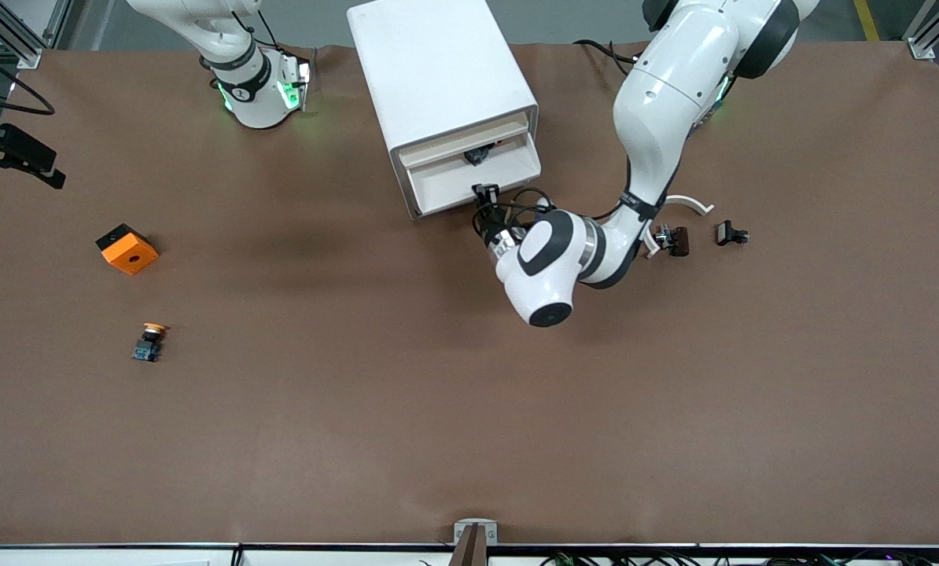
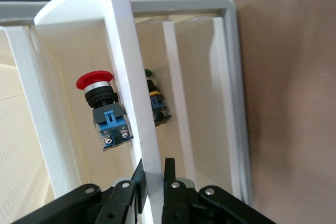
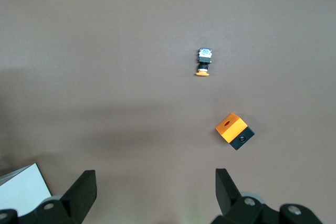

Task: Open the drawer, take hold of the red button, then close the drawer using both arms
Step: 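Pull the drawer open with the left gripper, then reach the right gripper into the drawer while the left gripper withdraws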

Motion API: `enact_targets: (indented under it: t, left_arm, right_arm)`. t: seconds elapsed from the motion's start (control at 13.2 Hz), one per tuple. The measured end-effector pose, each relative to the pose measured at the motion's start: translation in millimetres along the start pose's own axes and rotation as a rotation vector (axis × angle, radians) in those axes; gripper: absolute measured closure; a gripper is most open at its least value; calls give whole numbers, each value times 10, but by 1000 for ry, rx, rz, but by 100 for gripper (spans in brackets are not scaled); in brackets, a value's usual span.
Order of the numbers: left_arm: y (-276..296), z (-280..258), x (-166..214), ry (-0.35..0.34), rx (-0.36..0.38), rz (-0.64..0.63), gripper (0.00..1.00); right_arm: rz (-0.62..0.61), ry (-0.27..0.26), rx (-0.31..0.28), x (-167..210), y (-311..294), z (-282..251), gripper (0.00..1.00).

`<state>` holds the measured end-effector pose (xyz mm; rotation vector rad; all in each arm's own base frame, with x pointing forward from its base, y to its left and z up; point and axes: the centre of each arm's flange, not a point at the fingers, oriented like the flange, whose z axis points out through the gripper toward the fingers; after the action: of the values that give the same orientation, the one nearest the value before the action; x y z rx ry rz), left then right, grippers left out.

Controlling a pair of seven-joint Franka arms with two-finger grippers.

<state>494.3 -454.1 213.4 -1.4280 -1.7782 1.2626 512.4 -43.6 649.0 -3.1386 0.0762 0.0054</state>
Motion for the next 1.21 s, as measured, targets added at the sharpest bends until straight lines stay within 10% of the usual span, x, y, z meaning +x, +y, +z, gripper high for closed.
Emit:
enact_targets:
  t: [0.45,0.83,1.06,1.21]
  left_arm:
    - [54,-353,97,-32,-63,66,82]
    - [180,-852,318,-80,-160,116,31]
    - [168,-1080,450,38,-262,198,0]
    - [5,-1269,504,182,-353,320,0]
  right_arm:
    - [6,-78,-2,235,25,429,0]
    - [22,-186,-12,655,127,1188,0]
    - [55,-200,-12,731,166,1290,0]
    - [156,-201,9,736,-77,1258,0]
